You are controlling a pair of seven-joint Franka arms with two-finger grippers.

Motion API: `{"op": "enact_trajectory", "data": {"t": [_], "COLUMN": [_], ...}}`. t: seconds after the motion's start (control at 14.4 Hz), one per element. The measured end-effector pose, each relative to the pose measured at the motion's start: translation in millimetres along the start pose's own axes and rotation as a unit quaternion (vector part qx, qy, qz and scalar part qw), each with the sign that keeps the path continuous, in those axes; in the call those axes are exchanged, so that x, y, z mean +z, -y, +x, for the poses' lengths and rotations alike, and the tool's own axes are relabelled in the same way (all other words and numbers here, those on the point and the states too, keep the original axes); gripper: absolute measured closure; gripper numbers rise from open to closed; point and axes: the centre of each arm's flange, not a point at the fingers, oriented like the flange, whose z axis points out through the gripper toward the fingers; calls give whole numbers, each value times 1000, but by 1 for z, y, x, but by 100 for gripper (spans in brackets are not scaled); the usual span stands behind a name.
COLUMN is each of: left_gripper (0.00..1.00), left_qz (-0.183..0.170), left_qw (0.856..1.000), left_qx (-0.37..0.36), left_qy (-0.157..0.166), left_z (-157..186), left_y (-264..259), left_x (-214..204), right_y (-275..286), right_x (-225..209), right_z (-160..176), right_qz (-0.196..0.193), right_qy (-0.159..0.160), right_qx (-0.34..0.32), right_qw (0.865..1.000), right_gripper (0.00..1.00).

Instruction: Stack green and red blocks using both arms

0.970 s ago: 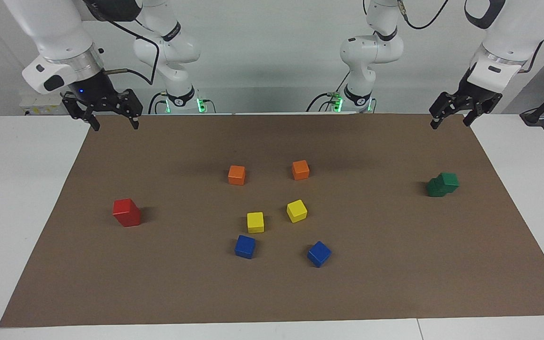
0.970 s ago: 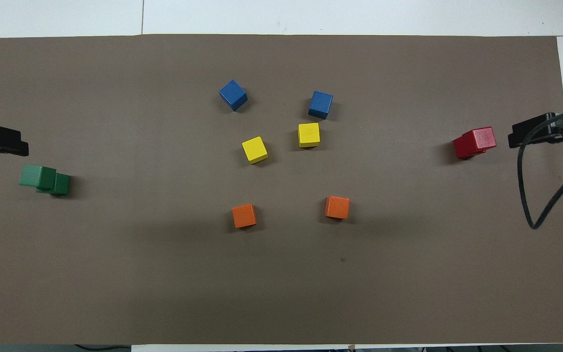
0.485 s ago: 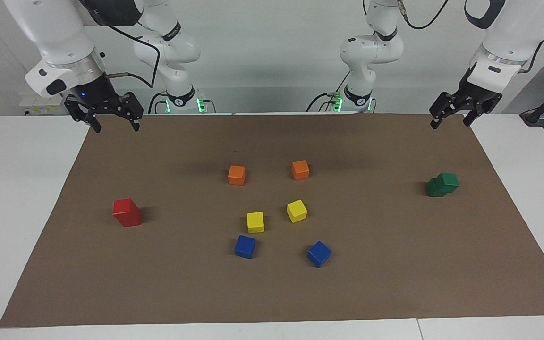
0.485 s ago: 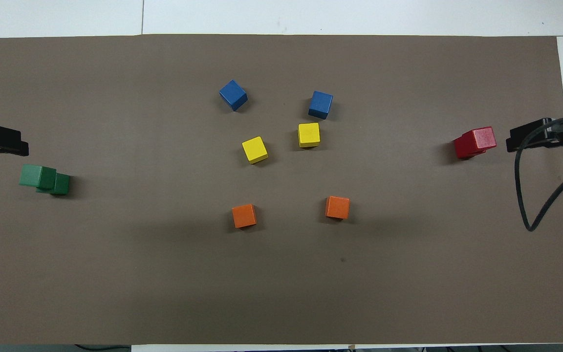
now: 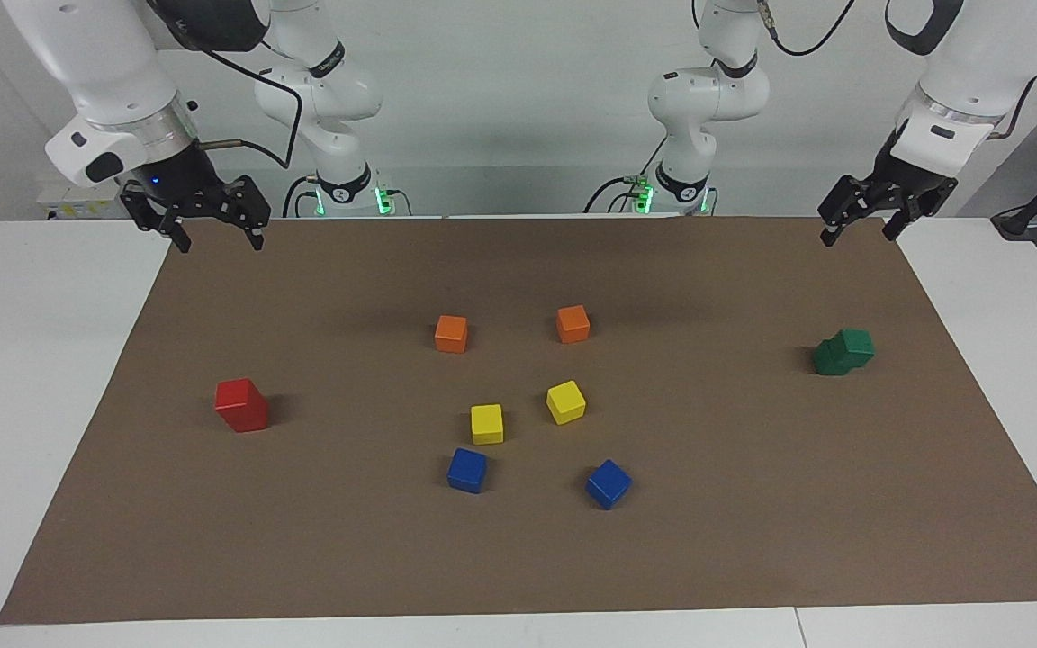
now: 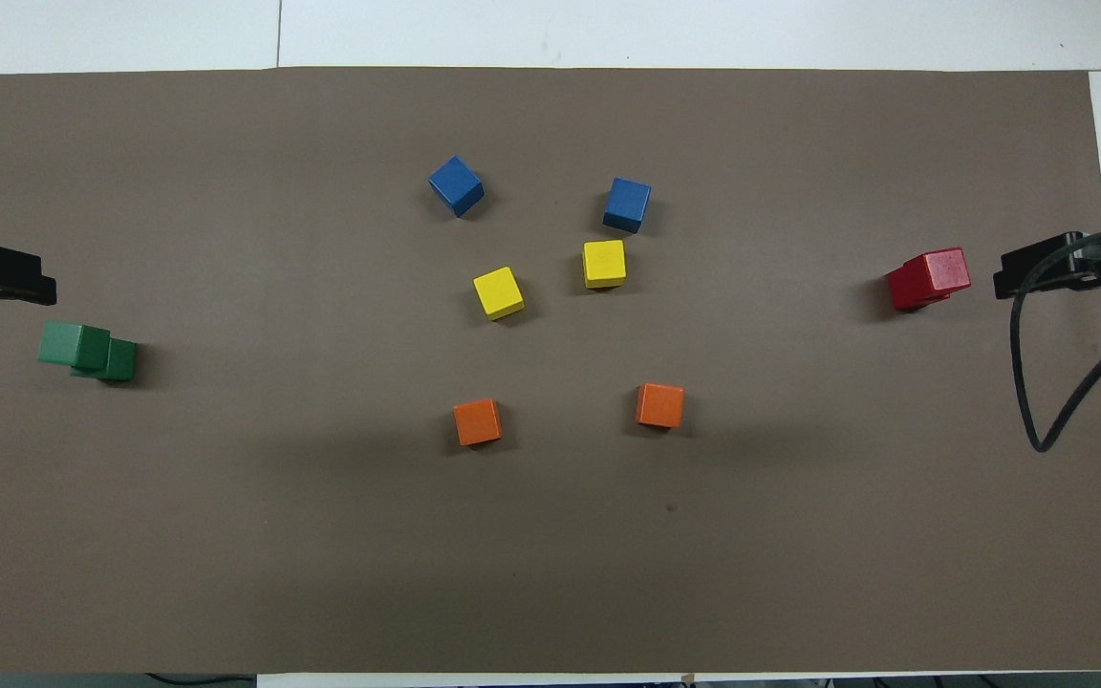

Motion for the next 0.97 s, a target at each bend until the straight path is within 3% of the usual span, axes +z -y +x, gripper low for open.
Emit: {"op": "enact_trajectory", "data": {"t": [0.97], "left_gripper": [0], "left_qz": [0], "left_qw": [1000], "left_qx": [1], "left_qy": [0], "left_z": [0], "left_y": [-1], "left_x": [0], "right_y": [-7], "right_x": [2], "right_z": [-4], "right_qz": [-9], "right_qy": [3], "right_qx": [5], "right_qw": [1000], "right_gripper": [0]}}
